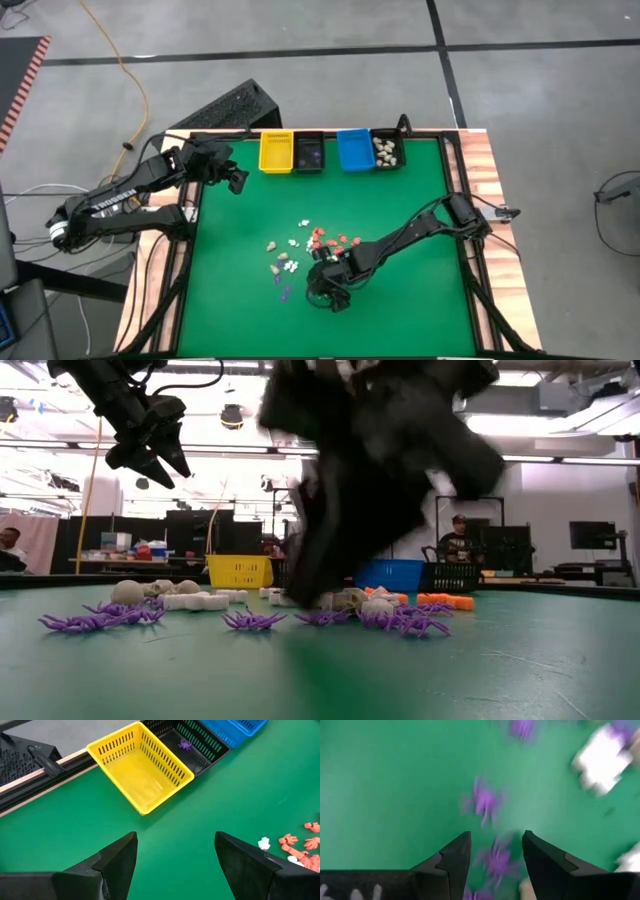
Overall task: Sort Halloween decoration
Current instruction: Put the purple spider toy into the left black basket
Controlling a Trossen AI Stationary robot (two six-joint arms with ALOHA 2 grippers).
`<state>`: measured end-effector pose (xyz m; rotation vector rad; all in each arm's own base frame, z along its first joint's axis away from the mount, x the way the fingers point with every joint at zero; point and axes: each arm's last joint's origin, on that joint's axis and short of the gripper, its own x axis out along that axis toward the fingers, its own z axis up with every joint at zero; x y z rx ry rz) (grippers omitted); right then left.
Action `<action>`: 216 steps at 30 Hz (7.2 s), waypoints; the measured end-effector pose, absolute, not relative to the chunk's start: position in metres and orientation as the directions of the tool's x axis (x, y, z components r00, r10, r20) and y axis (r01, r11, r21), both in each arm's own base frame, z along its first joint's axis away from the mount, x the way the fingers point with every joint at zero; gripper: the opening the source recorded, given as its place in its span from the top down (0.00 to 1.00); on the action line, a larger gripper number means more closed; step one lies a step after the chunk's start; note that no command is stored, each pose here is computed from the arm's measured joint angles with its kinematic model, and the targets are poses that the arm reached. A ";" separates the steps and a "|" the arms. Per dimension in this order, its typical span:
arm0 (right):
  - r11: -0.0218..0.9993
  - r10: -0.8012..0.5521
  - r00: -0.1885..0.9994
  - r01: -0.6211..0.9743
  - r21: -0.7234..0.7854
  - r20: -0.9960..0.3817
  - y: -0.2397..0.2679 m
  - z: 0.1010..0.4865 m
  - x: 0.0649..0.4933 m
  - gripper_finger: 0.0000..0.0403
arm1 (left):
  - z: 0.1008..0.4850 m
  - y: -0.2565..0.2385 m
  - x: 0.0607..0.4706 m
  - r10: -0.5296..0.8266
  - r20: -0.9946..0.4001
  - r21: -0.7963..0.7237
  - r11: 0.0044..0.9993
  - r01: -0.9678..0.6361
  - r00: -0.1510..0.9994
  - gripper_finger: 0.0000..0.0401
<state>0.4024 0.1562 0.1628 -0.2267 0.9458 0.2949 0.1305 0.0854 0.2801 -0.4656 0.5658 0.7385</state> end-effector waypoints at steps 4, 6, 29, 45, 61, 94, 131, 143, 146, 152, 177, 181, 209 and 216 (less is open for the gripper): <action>0.944 0.124 0.548 -0.321 -0.071 -0.827 0.159 0.154 0.406 0.50 | 0.280 0.086 0.131 0.494 -0.625 -0.189 0.656 -0.731 0.605 0.36; 0.951 0.114 0.530 -0.303 -0.063 -0.840 0.158 0.149 0.406 0.50 | 0.280 0.086 0.130 0.501 -0.624 -0.185 0.652 -0.736 0.600 0.36; 0.978 0.117 0.510 -0.206 0.011 -0.852 0.162 0.145 0.403 0.90 | 0.280 0.086 0.130 0.514 -0.622 -0.185 0.636 -0.749 0.590 0.36; 0.958 0.021 0.521 -0.255 -0.131 -0.853 0.142 0.175 0.423 0.96 | 0.280 0.086 0.130 0.514 -0.623 -0.202 0.623 -0.756 0.590 0.36; 0.928 0.154 0.232 -0.368 0.060 -0.960 0.109 0.207 0.417 0.90 | 0.280 0.086 0.130 0.514 -0.623 -0.206 0.620 -0.757 0.590 0.36; 0.933 0.261 0.249 -0.312 0.178 -0.933 0.191 0.175 0.387 0.54 | 0.280 0.086 0.130 0.514 -0.623 -0.245 0.587 -0.771 0.590 0.36; 0.894 -0.245 0.696 0.432 0.122 -0.675 0.142 0.168 0.268 0.61 | 0.280 0.085 0.131 0.470 -0.625 -0.203 0.673 -0.712 0.623 0.36; 0.911 -0.134 0.602 0.387 0.141 -0.787 0.122 0.142 0.295 0.35 | 0.280 0.085 0.131 0.488 -0.624 -0.189 0.663 -0.724 0.610 0.36; 0.924 -0.121 0.609 0.358 0.135 -0.784 0.122 0.144 0.296 0.34 | 0.280 0.086 0.131 0.494 -0.623 -0.185 0.660 -0.728 0.606 0.36; 0.942 -0.131 0.604 0.323 0.091 -0.786 0.117 0.143 0.298 0.34 | 0.280 0.086 0.130 0.512 -0.622 -0.172 0.648 -0.742 0.592 0.36; 0.948 -0.114 0.568 0.309 0.083 -0.815 0.113 0.139 0.295 0.61 | 0.280 0.087 0.130 0.534 -0.620 -0.155 0.634 -0.757 0.575 0.36; 0.946 -0.113 0.568 0.314 0.087 -0.816 0.113 0.139 0.295 0.70 | 0.280 0.087 0.130 0.534 -0.620 -0.156 0.634 -0.757 0.575 0.36; 0.923 -0.111 0.583 0.360 0.133 -0.804 0.115 0.143 0.298 0.96 | 0.281 0.087 0.130 0.534 -0.620 -0.155 0.634 -0.757 0.574 0.36; 0.906 -0.110 0.587 0.390 0.161 -0.802 0.115 0.144 0.299 0.96 | 0.281 0.087 0.130 0.535 -0.620 -0.154 0.635 -0.757 0.574 0.36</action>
